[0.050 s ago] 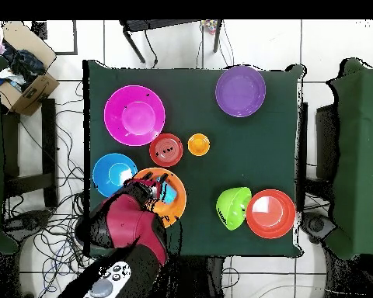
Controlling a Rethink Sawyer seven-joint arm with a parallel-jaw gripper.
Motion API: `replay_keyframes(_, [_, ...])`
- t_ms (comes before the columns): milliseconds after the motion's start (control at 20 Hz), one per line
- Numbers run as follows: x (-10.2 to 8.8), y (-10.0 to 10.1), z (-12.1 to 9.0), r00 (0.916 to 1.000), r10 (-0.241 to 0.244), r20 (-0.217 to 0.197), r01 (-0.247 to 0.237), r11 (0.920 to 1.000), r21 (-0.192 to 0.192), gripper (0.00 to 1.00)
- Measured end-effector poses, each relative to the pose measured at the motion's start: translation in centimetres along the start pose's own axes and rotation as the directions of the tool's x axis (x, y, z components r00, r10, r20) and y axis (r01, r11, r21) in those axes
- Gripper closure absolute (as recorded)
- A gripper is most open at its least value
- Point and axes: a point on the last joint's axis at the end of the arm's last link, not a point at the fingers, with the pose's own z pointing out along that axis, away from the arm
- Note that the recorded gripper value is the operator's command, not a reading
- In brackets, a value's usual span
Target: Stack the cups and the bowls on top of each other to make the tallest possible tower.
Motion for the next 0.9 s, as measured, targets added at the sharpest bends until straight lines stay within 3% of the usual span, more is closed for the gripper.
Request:
replay_keyframes(400, [-0.5, 0.3, 1.3, 0.9999, 0.003, 0.013, -0.003, 0.9992, 0.041, 0.0])
replay_keyframes(900, [0.4, -0.8, 2.2, 1.0, 0.003, -0.006, -0.003, 0.9953, 0.097, 0.0])
